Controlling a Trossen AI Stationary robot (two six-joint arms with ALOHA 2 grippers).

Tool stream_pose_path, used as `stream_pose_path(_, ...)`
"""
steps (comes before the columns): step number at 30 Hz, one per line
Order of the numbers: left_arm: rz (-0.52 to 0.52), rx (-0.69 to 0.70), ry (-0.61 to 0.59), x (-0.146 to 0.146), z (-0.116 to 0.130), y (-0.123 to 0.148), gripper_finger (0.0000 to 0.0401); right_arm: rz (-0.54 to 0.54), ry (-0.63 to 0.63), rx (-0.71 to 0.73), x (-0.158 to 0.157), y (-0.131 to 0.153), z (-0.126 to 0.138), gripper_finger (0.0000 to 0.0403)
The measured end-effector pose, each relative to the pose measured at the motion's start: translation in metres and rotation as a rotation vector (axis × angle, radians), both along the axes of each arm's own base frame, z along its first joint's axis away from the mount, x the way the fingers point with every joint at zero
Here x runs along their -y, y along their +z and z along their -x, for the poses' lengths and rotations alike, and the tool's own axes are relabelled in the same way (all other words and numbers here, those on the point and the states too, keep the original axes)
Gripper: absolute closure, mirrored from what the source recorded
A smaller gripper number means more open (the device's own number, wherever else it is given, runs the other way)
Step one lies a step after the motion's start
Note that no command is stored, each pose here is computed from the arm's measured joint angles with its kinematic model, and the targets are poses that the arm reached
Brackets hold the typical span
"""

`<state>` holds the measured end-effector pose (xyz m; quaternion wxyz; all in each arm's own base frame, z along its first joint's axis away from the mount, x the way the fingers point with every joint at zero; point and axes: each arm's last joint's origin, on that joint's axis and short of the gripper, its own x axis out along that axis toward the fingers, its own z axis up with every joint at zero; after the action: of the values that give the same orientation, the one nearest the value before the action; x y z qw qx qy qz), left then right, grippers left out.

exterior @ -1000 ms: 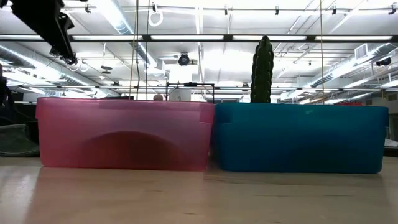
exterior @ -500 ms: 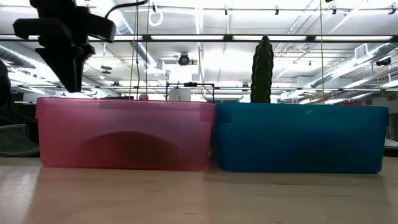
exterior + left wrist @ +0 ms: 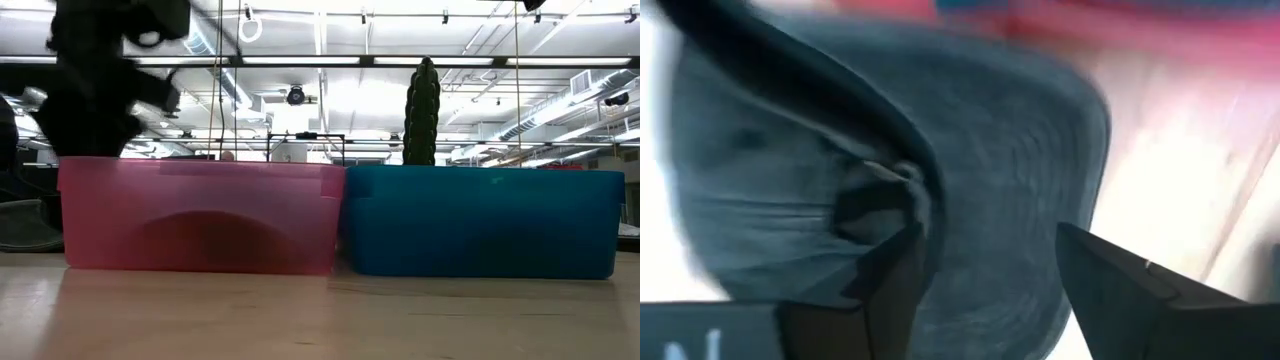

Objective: Pick & Place hat
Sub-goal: Put the top gray cap into the blue bin

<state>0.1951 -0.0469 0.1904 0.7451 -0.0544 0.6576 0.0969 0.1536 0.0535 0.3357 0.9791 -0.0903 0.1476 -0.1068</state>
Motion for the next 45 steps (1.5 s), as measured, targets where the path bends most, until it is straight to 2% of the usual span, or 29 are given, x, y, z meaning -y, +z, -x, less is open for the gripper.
stream_pose_path(6,0.021,0.009,0.031,-0.013,0.010,-0.037,0.0158,0.001,0.000,0.000,0.000,0.000,0.000,0.0238)
stream_pose_path(11,0.047,0.026,0.057,-0.022,0.016,-0.054,0.0166,-0.016,-0.005,0.005,0.000,0.000,0.000,0.0238)
stream_pose_path(16,0.081,0.126,0.073,-0.024,0.012,-0.062,0.0184,-0.016,-0.005,0.005,0.000,0.000,0.000,0.0238)
stream_pose_path(19,0.087,0.119,0.074,-0.024,0.013,-0.063,0.0235,-0.016,-0.004,0.005,0.000,0.000,0.000,0.0238)
stream_pose_path(23,0.105,0.116,0.085,-0.024,0.013,-0.063,0.0360,-0.016,-0.004,0.005,0.000,0.000,0.000,0.0238)
stream_pose_path(24,0.119,0.118,0.088,-0.023,0.013,-0.063,0.0378,-0.016,-0.004,0.005,0.000,0.000,0.000,0.0238)
stream_pose_path(26,0.135,0.117,0.106,-0.023,0.013,-0.063,0.0389,-0.016,-0.004,0.006,0.000,0.000,0.000,0.0238)
stream_pose_path(31,0.156,0.106,0.140,-0.021,0.008,-0.056,0.0399,-0.016,-0.004,0.005,0.000,0.000,0.000,0.0238)
stream_pose_path(36,0.140,0.085,0.111,-0.015,-0.001,-0.036,0.0400,-0.016,-0.004,0.005,0.000,0.000,0.000,0.0238)
stream_pose_path(45,-0.078,0.024,0.148,-0.008,-0.006,0.017,0.0400,-0.005,-0.002,0.003,0.000,0.000,0.000,0.0238)
